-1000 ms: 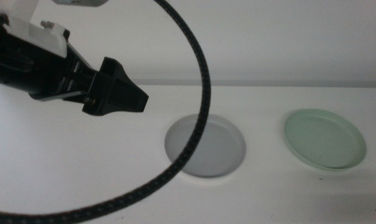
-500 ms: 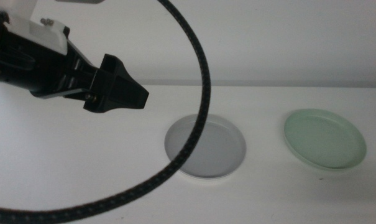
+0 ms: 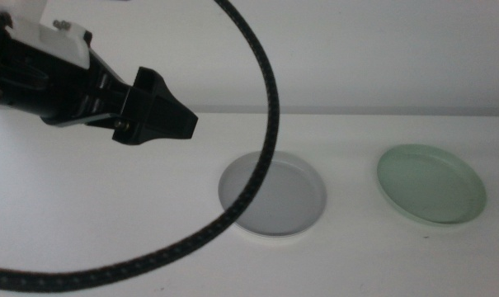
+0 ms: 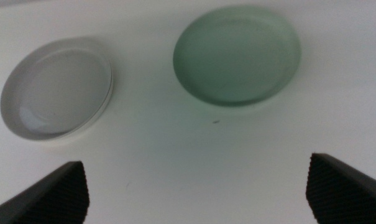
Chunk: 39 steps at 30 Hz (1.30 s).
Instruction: Stack the three bowls on top of each other.
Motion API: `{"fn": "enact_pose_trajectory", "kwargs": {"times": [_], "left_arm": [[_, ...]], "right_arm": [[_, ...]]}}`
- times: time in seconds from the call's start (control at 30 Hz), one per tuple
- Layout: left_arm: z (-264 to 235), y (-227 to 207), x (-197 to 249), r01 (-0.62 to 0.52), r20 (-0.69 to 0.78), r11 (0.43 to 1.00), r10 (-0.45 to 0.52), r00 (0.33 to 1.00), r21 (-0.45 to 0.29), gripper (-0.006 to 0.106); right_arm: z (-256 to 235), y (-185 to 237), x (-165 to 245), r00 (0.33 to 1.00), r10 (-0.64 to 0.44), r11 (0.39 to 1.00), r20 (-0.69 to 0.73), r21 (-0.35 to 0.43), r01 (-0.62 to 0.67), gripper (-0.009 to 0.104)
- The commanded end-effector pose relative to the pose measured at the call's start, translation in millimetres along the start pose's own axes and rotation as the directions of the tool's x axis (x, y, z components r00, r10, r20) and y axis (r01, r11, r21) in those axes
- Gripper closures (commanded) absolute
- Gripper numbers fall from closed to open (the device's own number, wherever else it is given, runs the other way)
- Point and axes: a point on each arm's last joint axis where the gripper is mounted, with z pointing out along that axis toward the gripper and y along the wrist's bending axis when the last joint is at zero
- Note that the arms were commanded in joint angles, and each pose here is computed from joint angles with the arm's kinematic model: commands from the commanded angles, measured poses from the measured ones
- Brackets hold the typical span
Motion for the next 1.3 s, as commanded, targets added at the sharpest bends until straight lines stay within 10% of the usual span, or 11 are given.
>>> {"fn": "enact_pose_trajectory", "kwargs": {"times": [0.0,0.33,0.6,0.87,1.27], "left_arm": [[0,1,0,0.006,0.014,1.000,-0.006,1.000,-0.004,0.007],[0,1,1,0.006,0.002,1.000,-0.006,1.000,0.001,0.007],[1,3,4,-0.001,-0.020,1.000,0.001,1.000,-0.017,0.007],[1,5,0,0.019,0.027,0.999,-0.019,0.999,-0.033,0.007],[1,5,0,0.052,0.027,0.998,-0.051,0.998,-0.034,0.007]], "right_arm": [[3,1,-2,0.998,0.047,0.999,-0.039,-0.003,-0.047,0.002],[65,-24,-82,0.961,0.073,0.965,-0.269,0.264,0.001,0.002],[151,-97,-152,0.844,0.195,0.974,-0.500,0.200,-0.107,0.002],[228,-156,-129,0.736,0.322,0.943,-0.595,0.268,-0.196,0.003],[298,-156,-110,0.767,0.306,0.947,-0.564,0.268,-0.180,0.020]]}}
